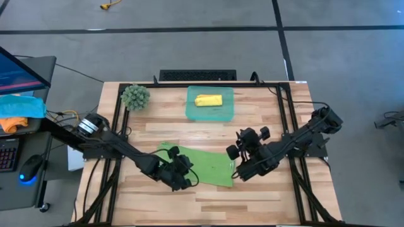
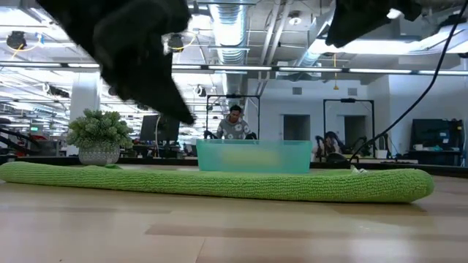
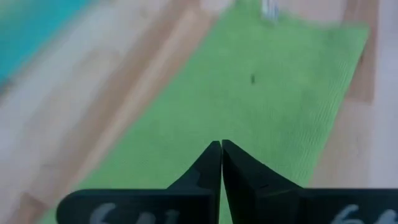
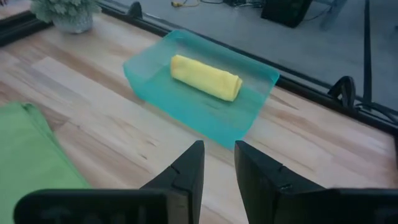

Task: Roll microfiber towels into tight, uniform cylinder then place into a basket
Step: Fold the green microfiber cloth

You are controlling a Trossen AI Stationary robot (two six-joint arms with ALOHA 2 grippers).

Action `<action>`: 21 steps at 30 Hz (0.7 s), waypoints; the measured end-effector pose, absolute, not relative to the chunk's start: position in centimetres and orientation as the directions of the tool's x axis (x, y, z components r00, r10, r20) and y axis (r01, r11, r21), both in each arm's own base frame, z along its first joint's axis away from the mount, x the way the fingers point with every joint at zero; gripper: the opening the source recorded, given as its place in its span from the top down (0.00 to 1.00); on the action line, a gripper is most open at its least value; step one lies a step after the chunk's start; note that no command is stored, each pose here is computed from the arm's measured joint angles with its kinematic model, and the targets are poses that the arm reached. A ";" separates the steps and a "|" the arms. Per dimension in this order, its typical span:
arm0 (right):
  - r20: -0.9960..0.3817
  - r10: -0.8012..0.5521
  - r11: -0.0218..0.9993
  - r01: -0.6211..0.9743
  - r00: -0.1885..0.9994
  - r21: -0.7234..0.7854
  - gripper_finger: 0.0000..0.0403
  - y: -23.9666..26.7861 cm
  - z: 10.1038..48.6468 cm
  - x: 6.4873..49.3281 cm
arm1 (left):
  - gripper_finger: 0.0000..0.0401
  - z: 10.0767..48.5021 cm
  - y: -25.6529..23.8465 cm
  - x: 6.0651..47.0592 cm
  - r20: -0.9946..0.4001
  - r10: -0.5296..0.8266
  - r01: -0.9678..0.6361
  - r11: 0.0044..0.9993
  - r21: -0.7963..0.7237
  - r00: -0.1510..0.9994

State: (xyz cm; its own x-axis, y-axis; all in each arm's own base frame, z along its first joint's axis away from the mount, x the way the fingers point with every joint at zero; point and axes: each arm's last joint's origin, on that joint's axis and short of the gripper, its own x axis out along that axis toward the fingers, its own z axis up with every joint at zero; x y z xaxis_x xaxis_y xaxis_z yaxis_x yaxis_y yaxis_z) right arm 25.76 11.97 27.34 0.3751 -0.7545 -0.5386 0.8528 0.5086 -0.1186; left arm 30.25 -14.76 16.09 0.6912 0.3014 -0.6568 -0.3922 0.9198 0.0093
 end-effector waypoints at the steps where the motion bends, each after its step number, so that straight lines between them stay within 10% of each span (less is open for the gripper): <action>1: -0.539 -0.754 0.507 0.854 0.375 -0.114 0.72 11.9 27.3 25.8 | 0.99 15.5 -14.8 30.4 -0.673 0.288 -0.383 0.924 0.008 0.682; 21: -0.542 -0.750 0.507 0.855 0.378 -0.105 0.72 11.9 27.3 26.0 | 1.00 11.3 -13.4 33.1 -0.795 0.036 -0.281 0.944 -0.172 0.606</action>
